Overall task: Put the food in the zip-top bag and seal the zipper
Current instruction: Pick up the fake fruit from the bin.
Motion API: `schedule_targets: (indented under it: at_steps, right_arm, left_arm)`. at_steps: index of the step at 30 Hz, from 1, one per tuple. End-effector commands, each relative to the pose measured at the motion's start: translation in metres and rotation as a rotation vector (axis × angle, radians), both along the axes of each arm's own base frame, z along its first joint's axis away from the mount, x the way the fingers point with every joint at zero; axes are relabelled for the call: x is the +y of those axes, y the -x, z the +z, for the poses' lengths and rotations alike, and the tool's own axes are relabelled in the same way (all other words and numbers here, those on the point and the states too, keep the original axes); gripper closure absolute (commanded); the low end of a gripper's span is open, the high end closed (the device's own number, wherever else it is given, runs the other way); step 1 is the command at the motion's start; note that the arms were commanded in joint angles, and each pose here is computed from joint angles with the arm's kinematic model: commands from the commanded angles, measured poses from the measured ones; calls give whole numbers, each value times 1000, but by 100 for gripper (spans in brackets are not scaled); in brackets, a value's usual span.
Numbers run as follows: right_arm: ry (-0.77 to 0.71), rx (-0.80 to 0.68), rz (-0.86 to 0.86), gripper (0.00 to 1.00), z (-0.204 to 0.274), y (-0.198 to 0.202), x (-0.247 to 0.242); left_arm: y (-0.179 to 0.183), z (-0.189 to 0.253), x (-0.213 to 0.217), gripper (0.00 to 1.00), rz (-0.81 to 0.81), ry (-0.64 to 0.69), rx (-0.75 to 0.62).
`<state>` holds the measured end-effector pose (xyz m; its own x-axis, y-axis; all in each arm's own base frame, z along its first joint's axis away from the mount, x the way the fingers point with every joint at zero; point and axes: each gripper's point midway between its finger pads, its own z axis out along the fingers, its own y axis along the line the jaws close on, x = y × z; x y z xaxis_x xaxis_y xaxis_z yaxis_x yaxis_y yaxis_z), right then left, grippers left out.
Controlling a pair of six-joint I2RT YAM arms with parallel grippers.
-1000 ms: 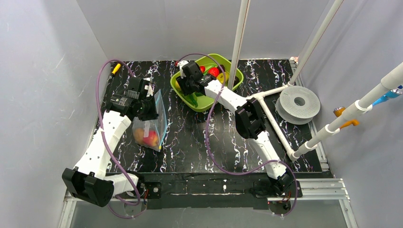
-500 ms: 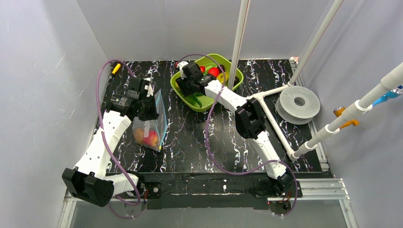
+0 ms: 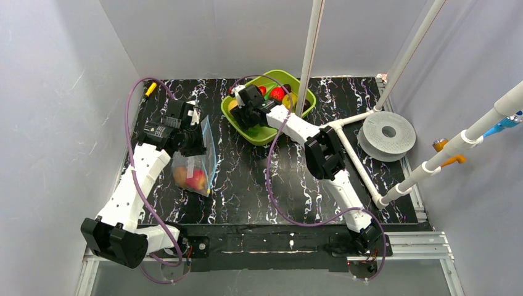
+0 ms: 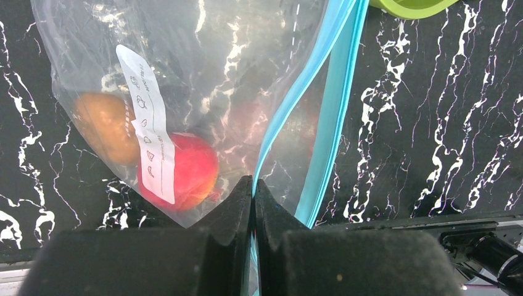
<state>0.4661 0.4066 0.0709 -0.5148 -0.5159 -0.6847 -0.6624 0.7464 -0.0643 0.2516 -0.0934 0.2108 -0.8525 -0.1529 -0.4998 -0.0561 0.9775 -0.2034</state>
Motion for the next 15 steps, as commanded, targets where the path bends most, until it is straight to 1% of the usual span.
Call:
schedule_targets:
  at_steps: [1, 3, 7, 12, 13, 14, 15]
  right_arm:
    - [51, 37, 30, 27, -18, 3, -6]
    - [59, 33, 18, 28, -18, 2, -8]
    - [93, 77, 12, 30, -28, 14, -18]
    - [68, 67, 11, 32, -23, 14, -15]
    - [59, 57, 11, 34, -19, 11, -12]
    - [53, 48, 11, 39, -14, 9, -10]
    - [43, 38, 10, 42, -8, 6, -8]
  left_arm:
    - [3, -2, -2, 100, -4, 8, 19]
    - [3, -1, -2, 100, -2, 9, 16]
    - [5, 0, 0, 100, 3, 3, 14]
    - [6, -3, -1, 100, 5, 12, 18]
    - [6, -3, -3, 100, 4, 17, 21]
    - [5, -3, -3, 100, 7, 20, 22]
    - [5, -4, -3, 100, 9, 21, 24]
